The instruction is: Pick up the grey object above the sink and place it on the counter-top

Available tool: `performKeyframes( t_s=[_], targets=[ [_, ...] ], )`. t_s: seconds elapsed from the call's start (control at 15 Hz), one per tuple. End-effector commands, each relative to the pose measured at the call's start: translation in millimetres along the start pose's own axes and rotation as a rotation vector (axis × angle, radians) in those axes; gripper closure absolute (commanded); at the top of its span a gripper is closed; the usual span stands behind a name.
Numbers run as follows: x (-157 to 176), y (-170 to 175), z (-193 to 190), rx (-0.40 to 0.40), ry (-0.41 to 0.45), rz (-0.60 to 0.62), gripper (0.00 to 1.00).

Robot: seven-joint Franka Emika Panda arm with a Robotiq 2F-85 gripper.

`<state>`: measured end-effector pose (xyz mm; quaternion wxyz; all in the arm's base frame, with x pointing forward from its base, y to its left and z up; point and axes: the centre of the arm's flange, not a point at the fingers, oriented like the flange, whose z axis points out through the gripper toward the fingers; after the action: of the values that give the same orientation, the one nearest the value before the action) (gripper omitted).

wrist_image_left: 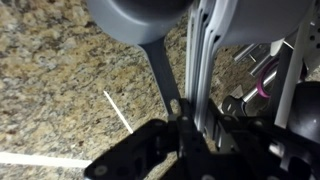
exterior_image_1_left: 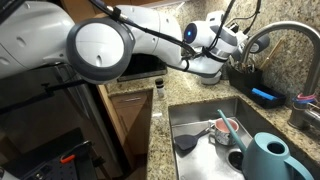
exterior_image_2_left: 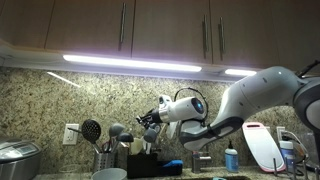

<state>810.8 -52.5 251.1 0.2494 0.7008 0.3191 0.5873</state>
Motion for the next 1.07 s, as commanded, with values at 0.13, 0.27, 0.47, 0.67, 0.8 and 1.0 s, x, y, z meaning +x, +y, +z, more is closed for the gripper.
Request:
performKeyframes(
  t_s=[0.13,0.27,0.47,0.67,0.8,1.0],
  targets=[
    [40,16,-69,-0.023,0.108,0.05,0.95],
    [53,20,-76,-0.034,0.146,0.067,0.95],
    [72,25,-86,-0.034,0.195,0.093,0.95],
    [82,24,-13,-0.023,0.164,0.117,0.81],
    [77,19,-11,-0.017,0.157,0.119,0.81],
    [73,20,-11,-0.019,0.152,0.119,0.81]
  ],
)
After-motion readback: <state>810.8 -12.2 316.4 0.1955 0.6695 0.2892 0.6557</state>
